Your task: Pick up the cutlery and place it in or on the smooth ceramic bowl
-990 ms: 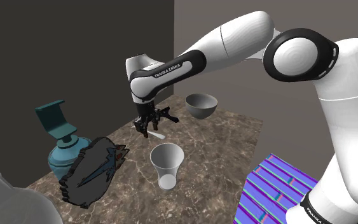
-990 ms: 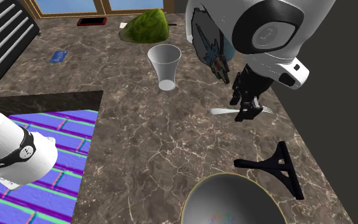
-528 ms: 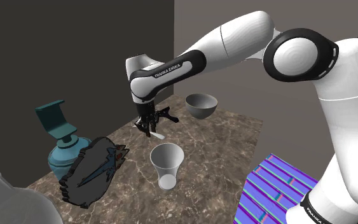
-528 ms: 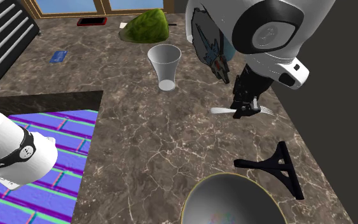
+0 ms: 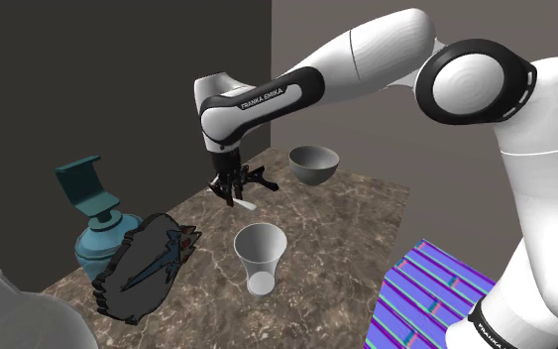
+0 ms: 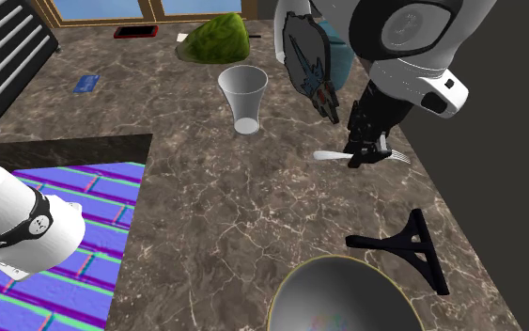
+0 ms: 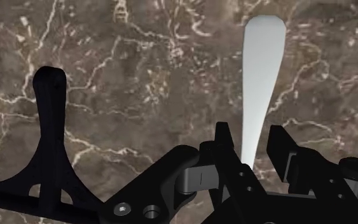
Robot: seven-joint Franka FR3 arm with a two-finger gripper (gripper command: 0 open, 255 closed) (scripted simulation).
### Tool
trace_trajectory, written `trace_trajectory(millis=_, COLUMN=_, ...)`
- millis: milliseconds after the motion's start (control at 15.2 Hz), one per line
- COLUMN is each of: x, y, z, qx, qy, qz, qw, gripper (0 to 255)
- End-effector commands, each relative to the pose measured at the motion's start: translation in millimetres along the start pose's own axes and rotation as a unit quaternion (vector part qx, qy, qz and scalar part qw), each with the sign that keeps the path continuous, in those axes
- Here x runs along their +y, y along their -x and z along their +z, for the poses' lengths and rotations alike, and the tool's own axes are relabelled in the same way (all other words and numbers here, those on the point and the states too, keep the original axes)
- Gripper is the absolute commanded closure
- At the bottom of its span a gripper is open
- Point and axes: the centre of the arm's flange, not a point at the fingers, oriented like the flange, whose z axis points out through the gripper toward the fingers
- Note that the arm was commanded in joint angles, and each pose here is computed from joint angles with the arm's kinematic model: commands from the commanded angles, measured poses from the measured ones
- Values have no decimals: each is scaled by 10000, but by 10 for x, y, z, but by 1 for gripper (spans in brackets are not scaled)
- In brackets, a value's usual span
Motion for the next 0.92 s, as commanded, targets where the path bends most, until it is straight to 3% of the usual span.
trace_trajectory(millis=0, x=1, y=19, z=-111, qx=0, qy=0, qz=0, qw=10000, gripper=255)
trace_trajectory(millis=858, x=7, y=107, z=-792, qx=0, qy=0, qz=0, qw=10000, gripper=255)
